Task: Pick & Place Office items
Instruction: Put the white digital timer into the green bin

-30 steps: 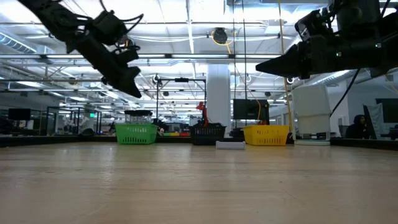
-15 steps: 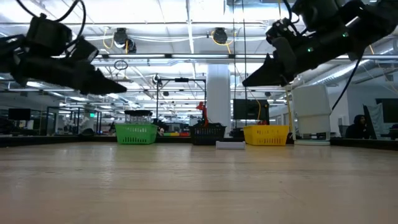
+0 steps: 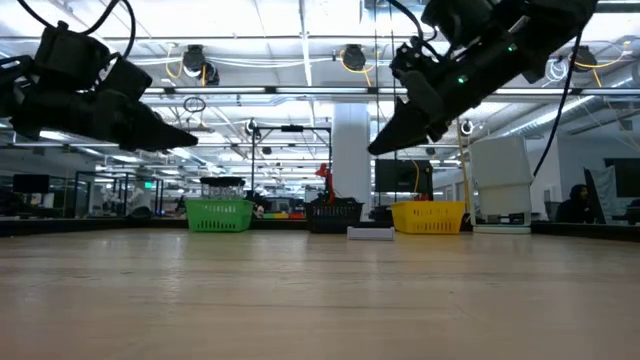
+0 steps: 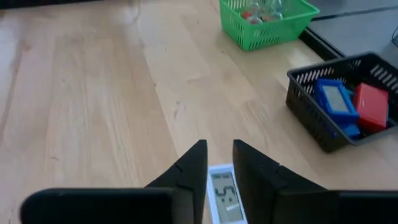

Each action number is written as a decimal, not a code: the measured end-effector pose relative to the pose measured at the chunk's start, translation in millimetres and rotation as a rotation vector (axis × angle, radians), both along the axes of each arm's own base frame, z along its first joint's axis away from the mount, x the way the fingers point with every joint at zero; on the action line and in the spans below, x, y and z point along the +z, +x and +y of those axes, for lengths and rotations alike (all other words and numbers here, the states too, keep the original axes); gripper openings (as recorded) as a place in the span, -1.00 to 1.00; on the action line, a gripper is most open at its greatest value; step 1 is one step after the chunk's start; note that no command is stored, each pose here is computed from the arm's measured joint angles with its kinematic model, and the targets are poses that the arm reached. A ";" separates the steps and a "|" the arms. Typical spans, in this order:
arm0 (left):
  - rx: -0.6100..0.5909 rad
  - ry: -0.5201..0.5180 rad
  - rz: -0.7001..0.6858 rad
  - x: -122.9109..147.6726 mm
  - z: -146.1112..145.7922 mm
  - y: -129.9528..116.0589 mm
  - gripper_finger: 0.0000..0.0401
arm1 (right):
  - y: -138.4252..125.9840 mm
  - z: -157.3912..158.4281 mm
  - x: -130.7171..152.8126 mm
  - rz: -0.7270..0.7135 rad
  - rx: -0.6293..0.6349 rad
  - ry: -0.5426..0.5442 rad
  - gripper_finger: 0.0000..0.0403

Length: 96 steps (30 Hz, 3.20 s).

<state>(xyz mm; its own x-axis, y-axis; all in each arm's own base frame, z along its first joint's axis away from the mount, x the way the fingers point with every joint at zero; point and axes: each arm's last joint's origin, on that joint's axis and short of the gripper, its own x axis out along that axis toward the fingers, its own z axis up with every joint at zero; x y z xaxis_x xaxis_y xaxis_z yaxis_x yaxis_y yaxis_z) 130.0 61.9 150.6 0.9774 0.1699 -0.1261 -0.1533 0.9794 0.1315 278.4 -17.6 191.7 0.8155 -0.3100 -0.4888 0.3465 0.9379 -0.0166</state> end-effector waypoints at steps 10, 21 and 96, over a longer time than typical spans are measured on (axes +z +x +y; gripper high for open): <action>-0.001 -0.073 0.035 -4.4 -1.2 -0.8 -0.83 | 1.4 -0.2 -1.7 0.045 -0.009 0.016 -0.13; -0.028 -0.067 0.006 -1.4 -4.6 1.2 -0.83 | 33.0 -4.8 -3.6 0.316 -0.018 0.025 0.36; -0.008 -0.065 0.040 -4.5 -4.7 1.1 -0.82 | 72.6 -209.1 -0.7 0.111 -0.334 0.125 -0.29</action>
